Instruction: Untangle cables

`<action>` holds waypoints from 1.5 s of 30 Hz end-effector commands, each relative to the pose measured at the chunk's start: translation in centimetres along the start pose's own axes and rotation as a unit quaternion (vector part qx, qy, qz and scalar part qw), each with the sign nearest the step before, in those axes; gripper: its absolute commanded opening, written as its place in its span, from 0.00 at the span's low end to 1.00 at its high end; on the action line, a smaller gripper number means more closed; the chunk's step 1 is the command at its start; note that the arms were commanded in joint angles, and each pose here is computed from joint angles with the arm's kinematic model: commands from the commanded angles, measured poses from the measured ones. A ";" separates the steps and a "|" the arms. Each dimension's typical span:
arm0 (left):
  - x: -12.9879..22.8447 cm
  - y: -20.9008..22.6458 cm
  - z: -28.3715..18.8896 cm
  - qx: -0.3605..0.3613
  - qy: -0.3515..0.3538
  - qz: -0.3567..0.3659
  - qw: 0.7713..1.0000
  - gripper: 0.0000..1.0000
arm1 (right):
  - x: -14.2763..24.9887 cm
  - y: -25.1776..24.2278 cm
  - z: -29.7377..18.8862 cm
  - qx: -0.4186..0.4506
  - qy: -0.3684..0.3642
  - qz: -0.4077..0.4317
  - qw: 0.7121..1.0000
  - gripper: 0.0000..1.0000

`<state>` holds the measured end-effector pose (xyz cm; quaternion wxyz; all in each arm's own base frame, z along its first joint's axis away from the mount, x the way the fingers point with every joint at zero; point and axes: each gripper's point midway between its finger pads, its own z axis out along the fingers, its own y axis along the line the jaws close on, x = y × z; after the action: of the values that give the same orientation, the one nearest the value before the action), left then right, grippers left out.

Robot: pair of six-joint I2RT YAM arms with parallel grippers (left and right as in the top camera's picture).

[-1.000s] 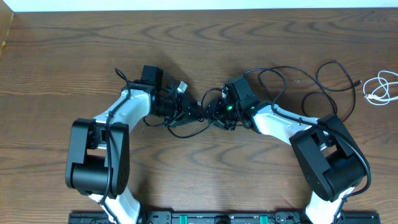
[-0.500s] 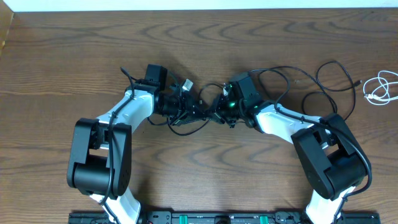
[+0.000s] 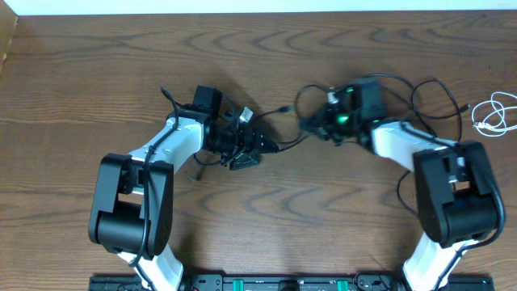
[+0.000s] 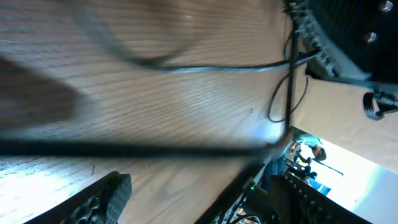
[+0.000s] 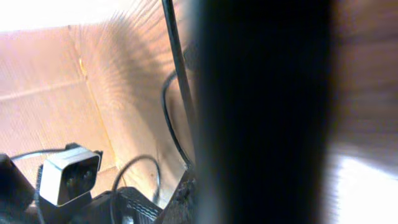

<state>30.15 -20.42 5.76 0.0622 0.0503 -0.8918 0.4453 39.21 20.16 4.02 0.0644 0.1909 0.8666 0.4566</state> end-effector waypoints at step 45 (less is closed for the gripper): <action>-7.5 5.9 -8.5 -0.041 -0.170 -0.093 0.980 0.86 | -3.6 -4.6 -20.0 0.337 -0.170 -0.053 0.924 0.99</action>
<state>36.33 -10.54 4.72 -0.0266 0.2053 -0.8909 0.4043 35.33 2.06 11.02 0.1507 0.2348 0.9521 0.1249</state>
